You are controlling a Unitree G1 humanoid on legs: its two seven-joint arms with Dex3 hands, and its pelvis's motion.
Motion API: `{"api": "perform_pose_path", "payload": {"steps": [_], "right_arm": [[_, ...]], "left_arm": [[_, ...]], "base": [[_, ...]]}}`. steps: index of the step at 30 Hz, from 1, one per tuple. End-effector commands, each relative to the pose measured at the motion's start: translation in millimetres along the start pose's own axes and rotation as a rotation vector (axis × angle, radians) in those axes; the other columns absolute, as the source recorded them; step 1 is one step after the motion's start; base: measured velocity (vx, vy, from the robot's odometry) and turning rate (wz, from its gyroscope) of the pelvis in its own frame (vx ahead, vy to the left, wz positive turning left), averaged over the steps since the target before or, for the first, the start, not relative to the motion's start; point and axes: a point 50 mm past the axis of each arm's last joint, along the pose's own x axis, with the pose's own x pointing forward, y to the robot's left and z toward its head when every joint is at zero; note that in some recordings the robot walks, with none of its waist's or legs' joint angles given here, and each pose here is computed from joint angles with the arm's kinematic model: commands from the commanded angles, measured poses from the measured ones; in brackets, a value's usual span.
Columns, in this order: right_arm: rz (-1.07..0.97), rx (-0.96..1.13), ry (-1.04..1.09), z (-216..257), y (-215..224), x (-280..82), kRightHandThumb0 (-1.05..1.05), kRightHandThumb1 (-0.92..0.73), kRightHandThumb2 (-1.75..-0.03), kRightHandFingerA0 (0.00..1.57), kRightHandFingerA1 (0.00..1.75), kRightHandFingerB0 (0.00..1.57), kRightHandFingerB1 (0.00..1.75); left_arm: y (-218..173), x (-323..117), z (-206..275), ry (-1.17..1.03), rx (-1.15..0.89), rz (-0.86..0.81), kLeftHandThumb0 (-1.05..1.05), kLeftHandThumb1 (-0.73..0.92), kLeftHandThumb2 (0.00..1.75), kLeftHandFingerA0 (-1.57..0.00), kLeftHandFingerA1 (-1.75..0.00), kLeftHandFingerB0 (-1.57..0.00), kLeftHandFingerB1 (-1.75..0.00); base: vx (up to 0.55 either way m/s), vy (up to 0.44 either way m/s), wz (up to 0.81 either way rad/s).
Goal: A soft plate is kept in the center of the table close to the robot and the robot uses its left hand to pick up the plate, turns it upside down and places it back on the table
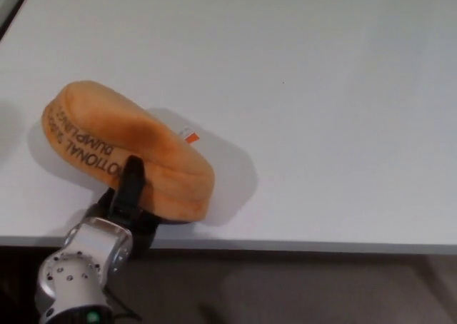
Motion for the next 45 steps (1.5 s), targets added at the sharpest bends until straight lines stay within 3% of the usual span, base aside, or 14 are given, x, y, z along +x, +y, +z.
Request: {"api": "perform_pose_path", "payload": {"steps": [1, 12, 13, 17, 18, 19, 20, 30, 34, 36, 39, 40, 41, 45], "right_arm": [[-0.008, -0.013, 0.025, -0.6, -4.6, -2.7, -0.64, -0.80, -0.65, 0.65, 0.49, 0.40, 0.33], [-0.004, 0.002, 0.018, -0.1, -6.5, -1.9, -0.63, -0.79, -0.64, 0.66, 0.51, 0.42, 0.34], [-0.001, -0.007, 0.016, 0.0, -7.1, -2.1, -0.63, -0.81, -0.64, 0.66, 0.51, 0.41, 0.33], [-0.001, -0.003, 0.019, -0.6, -6.8, -2.0, -0.62, -0.80, -0.65, 0.67, 0.49, 0.41, 0.33], [-0.002, -0.003, 0.019, -0.9, -6.7, -2.2, -0.63, -0.80, -0.65, 0.67, 0.50, 0.41, 0.33], [-0.006, -0.017, 0.020, -0.6, -6.6, -2.8, -0.63, -0.80, -0.65, 0.67, 0.49, 0.41, 0.33], [-0.008, -0.017, 0.020, -0.6, -6.3, -3.0, -0.64, -0.80, -0.64, 0.67, 0.50, 0.41, 0.34], [-0.009, -0.010, 0.027, -0.1, -4.7, -2.6, -0.64, -0.80, -0.65, 0.67, 0.51, 0.43, 0.34], [-0.012, 0.005, 0.028, -1.0, -5.2, -2.5, -0.64, -0.79, -0.64, 0.69, 0.50, 0.43, 0.34], [-0.012, 0.008, 0.028, -0.7, -5.8, -2.7, -0.61, -0.80, -0.64, 0.68, 0.50, 0.43, 0.33], [-0.008, 0.011, 0.028, -0.4, -5.7, -2.9, -0.61, -0.80, -0.65, 0.67, 0.50, 0.43, 0.34], [-0.004, 0.001, 0.028, -0.5, -5.8, -2.9, -0.62, -0.80, -0.65, 0.67, 0.49, 0.42, 0.33], [-0.003, -0.002, 0.028, -0.7, -5.9, -3.5, -0.62, -0.80, -0.65, 0.67, 0.49, 0.42, 0.33], [-0.006, 0.001, 0.023, -0.9, -6.2, -2.9, -0.61, -0.81, -0.65, 0.68, 0.50, 0.42, 0.33]], "left_arm": [[8.0, 2.6, -22.6, 0.121, 0.057, 0.065, -0.24, 0.65, 0.62, -1.02, -1.75, -0.34, -0.41], [8.0, 1.7, -27.9, 0.184, 0.119, -0.010, -0.24, 0.59, 0.67, -1.02, -1.75, -0.64, -0.80], [8.5, 1.3, -26.4, 0.179, 0.144, -0.008, -0.36, 0.47, 0.89, -1.29, -1.45, -0.73, -1.03], [7.4, 0.4, -23.7, 0.164, 0.136, 0.013, -0.36, 0.48, 0.87, -1.29, -1.47, -0.72, -1.15], [6.8, 0.3, -22.5, 0.155, 0.136, 0.009, -0.26, 0.63, 0.64, -1.00, -1.75, -0.58, -1.21], [6.6, -0.2, -21.8, 0.153, 0.146, 0.003, -0.36, 0.49, 0.89, -1.27, -1.45, -0.70, -1.12], [6.6, -0.2, -21.5, 0.153, 0.148, 0.003, -0.28, 0.65, 0.63, -1.01, -1.75, -0.54, -1.28], [8.4, 0.7, -20.8, 0.139, 0.190, 0.002, -0.31, 0.69, 0.60, -1.02, -1.75, -0.55, -1.70], [8.8, -0.7, -20.3, 0.087, 0.231, -0.080, -0.51, 0.75, 0.62, -0.94, -1.75, -0.58, -1.64], [9.8, -2.7, -18.7, 0.087, 0.214, -0.132, -0.72, 0.79, 0.64, -0.49, -1.11, -0.41, -0.69], [9.9, -4.8, -16.1, 0.068, 0.246, -0.157, -0.76, 0.80, 0.64, -0.49, -0.97, -0.41, -0.56], [8.7, -6.3, -13.9, 0.055, 0.264, -0.170, -0.81, 0.81, 0.64, -0.35, -0.51, -0.20, -0.35], [7.6, -7.6, -12.2, 0.042, 0.293, -0.182, -0.82, 0.65, 1.02, -0.24, -0.53, -0.07, -0.42], [4.2, -9.2, -9.1, 0.025, 0.321, -0.206, -0.84, 0.67, 1.04, -0.21, -0.54, -0.07, -0.40]], "base": [[0.00, 0.000, 0.00], [0.00, 0.000, 0.00], [0.00, 0.000, 0.00], [0.00, 0.000, 0.00], [0.00, 0.000, 0.00], [0.00, 0.000, 0.00], [0.00, 0.000, 0.00], [0.00, 0.000, 0.00], [0.00, 0.000, 0.00], [0.00, 0.000, 0.00], [0.00, 0.000, 0.00], [0.00, 0.000, 0.00], [0.00, 0.000, 0.00], [0.00, 0.000, 0.00]]}}
